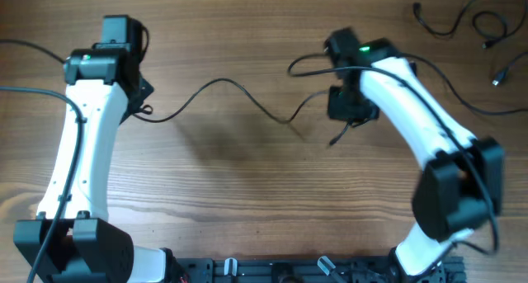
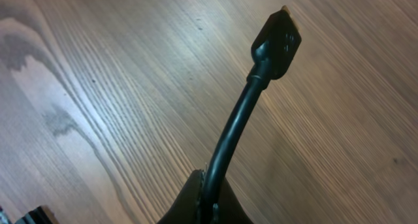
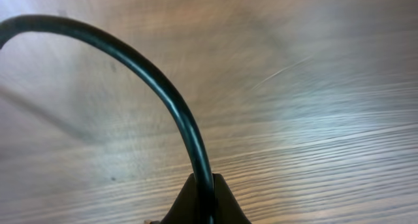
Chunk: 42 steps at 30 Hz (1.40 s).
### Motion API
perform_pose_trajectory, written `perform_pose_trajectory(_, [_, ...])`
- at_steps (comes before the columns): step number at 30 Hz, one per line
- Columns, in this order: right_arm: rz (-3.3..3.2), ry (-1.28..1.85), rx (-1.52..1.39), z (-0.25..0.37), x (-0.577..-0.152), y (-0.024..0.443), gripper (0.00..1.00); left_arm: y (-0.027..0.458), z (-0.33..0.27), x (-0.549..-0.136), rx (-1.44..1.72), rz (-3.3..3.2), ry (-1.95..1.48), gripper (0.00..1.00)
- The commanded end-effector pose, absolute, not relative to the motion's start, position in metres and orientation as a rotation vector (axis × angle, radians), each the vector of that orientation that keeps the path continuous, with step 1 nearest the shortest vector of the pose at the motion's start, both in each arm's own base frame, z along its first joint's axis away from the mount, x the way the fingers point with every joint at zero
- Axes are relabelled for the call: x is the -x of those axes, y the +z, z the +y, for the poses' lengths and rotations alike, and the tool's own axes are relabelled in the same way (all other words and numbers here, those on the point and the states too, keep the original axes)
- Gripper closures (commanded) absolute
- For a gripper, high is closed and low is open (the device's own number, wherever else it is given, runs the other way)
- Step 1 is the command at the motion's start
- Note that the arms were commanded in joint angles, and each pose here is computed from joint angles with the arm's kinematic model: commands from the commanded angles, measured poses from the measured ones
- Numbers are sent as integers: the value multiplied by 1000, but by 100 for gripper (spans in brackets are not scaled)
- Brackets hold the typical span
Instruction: Untangle cables
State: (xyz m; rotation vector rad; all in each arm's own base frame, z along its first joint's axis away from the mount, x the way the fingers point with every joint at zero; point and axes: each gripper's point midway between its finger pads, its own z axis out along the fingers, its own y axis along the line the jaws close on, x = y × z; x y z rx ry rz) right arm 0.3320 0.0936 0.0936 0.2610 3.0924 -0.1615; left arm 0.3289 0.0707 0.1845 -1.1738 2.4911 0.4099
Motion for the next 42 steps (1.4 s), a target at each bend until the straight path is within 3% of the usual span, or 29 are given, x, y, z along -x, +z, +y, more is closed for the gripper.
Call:
perform_pose_trajectory(1, [2875,-158,-482,52,-345,153,96,181,90,-323,1278,2472,411,96])
perform_pose_trajectory(8, [2754,-152,-820,-31,-338,179,96,180,123,-307,1436,2416,442,96])
perform_pose_trajectory(20, [2579,-249,-1044,-63,-346,186,96,179,149,-292,1578,2361,444,96])
perform_pose_trajectory(26, [2744,141,-686,-11,-361,183,96,173,135,-298,1602,2402,293,96])
perform_pose_trajectory(29, [2787,265,-546,8,-360,184,77,171,118,-303,1565,2455,219,96])
perform_pose_trajectory(37, [2851,361,-548,21,-347,178,55,170,100,-305,1504,2506,219,96])
perform_pose_trajectory(39, [2818,622,-276,60,-354,190,50,170,100,-305,1504,2507,220,96])
perform_pose_trajectory(42, [2698,742,188,120,-361,205,26,170,100,-305,1504,2506,220,96])
